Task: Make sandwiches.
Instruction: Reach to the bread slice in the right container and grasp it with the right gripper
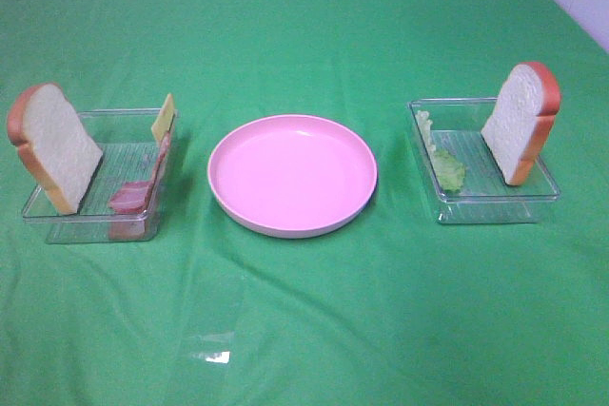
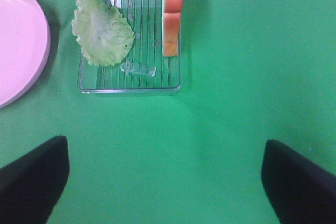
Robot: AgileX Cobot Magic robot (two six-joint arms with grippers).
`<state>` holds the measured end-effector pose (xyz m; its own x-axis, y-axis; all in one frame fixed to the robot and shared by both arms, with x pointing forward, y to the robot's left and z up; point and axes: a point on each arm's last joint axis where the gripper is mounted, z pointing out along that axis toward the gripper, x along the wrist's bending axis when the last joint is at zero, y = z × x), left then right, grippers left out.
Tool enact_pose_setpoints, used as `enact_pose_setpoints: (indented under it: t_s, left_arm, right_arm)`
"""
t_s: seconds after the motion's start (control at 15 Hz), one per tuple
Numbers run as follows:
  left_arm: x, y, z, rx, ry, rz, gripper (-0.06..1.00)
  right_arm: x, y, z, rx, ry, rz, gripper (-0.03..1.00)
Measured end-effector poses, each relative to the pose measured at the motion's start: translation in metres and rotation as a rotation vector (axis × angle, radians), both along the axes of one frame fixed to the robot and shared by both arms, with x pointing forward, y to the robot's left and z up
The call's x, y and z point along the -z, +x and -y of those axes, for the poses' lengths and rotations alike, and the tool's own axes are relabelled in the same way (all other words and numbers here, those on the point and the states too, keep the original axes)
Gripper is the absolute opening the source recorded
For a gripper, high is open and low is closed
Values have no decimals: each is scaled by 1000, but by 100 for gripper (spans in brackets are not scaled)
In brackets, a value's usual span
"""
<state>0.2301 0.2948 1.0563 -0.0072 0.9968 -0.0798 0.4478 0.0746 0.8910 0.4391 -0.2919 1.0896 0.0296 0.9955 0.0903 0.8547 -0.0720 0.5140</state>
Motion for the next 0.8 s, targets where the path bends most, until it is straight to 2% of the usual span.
enact_pose_setpoints:
  t_s: [0.27,0.4,0.6,0.8]
  left_arm:
    - [0,0,0,0,0,0,97]
    - [0,0,0,0,0,0,97]
    - [0,0,0,0,0,0,97]
    - [0,0,0,0,0,0,97]
  right_arm:
    - [3,78,0,-9,-14,-157,97]
    - [15,126,0,-21,-19,-229,97]
    - [26,166,-1,-39,-26,-275,97]
    - [36,188,-1,-40,-28,-285,97]
